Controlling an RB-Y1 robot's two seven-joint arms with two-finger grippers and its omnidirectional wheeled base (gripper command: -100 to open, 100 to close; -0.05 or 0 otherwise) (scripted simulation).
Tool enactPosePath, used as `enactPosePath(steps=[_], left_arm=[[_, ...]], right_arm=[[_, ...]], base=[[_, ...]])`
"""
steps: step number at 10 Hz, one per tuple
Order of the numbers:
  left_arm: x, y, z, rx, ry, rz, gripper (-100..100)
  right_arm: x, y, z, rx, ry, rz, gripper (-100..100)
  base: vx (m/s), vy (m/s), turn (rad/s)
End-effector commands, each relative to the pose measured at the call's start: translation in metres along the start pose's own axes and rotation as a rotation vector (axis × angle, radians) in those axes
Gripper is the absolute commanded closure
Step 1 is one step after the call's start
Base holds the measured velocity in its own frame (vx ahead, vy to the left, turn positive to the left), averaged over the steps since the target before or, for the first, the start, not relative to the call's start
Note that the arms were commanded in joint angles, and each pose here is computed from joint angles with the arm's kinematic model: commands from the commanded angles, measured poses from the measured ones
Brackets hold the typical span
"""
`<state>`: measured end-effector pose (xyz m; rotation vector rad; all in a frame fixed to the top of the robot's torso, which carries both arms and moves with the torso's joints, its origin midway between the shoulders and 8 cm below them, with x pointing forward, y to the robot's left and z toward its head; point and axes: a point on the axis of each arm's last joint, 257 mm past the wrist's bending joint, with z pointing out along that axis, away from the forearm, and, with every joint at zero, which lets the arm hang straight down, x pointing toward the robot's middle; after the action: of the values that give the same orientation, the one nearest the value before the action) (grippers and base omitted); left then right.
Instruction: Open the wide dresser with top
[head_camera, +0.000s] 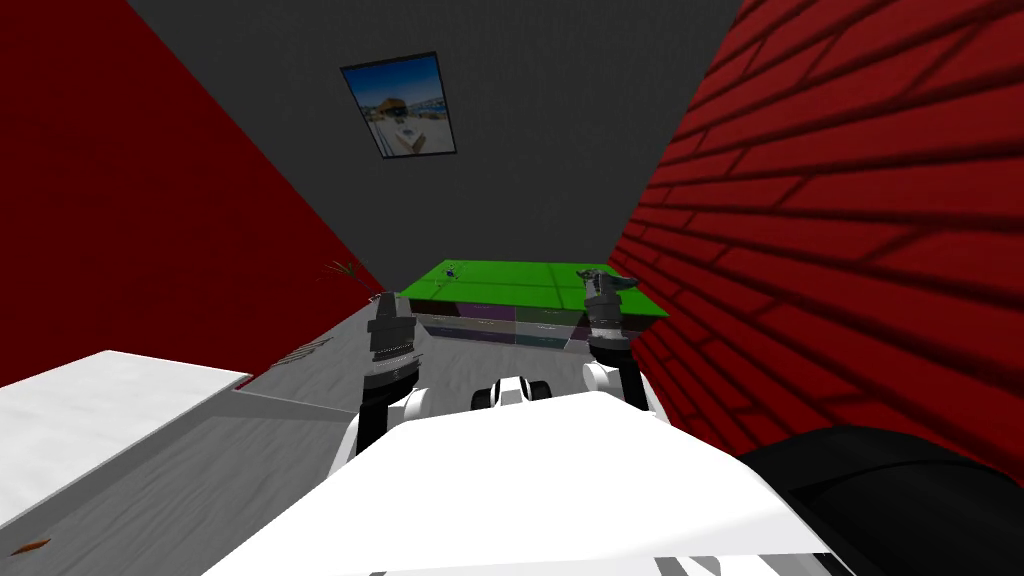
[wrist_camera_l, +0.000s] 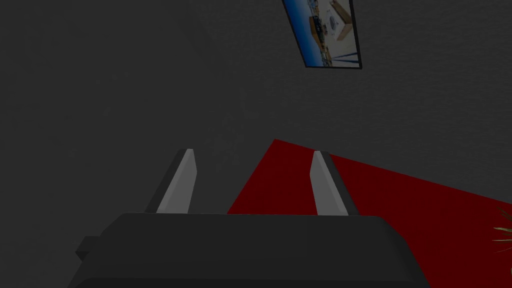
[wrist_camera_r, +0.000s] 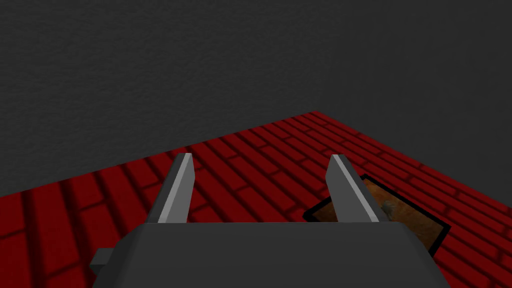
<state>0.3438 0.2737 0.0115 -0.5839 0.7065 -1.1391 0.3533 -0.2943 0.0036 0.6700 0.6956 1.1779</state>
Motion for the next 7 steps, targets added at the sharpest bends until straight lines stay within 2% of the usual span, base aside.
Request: enactPosePath(steps=[1,2,3,5,6,7], left_arm=[[0.000,0.000,0.000,-0.001,0.000,0.000,0],[0.000,0.000,0.000,-0.001,0.000,0.000,0],[0.000,0.000,0.000,-0.001,0.000,0.000,0],[0.000,0.000,0.000,-0.001,0.000,0.000,0],[0.000,0.000,0.000,-0.001,0.000,0.000,0],[0.000,0.000,0.000,-0.001,0.000,0.000,0]], right_arm=[[0.025,-0.032,-0.006,0.088,0.094,-0.055,-100],[0.036,-0.048,-0.010,0.130,0.130,-0.078,-100],[0.036,-0.048,-0.010,0.131,0.130,-0.078,-100],[0.060,-0.084,-0.024,0.226,0.208,-0.126,-100],[0.061,-0.087,-0.025,0.236,0.212,-0.135,-100],[0.074,-0.105,-0.035,0.284,0.255,-0.164,-100]], base=[[0.094,0.049,0.093],[0.102,0.066,0.084],[0.079,0.055,0.030],[0.102,0.063,0.098],[0.073,0.060,0.059],[0.092,0.075,0.111]])
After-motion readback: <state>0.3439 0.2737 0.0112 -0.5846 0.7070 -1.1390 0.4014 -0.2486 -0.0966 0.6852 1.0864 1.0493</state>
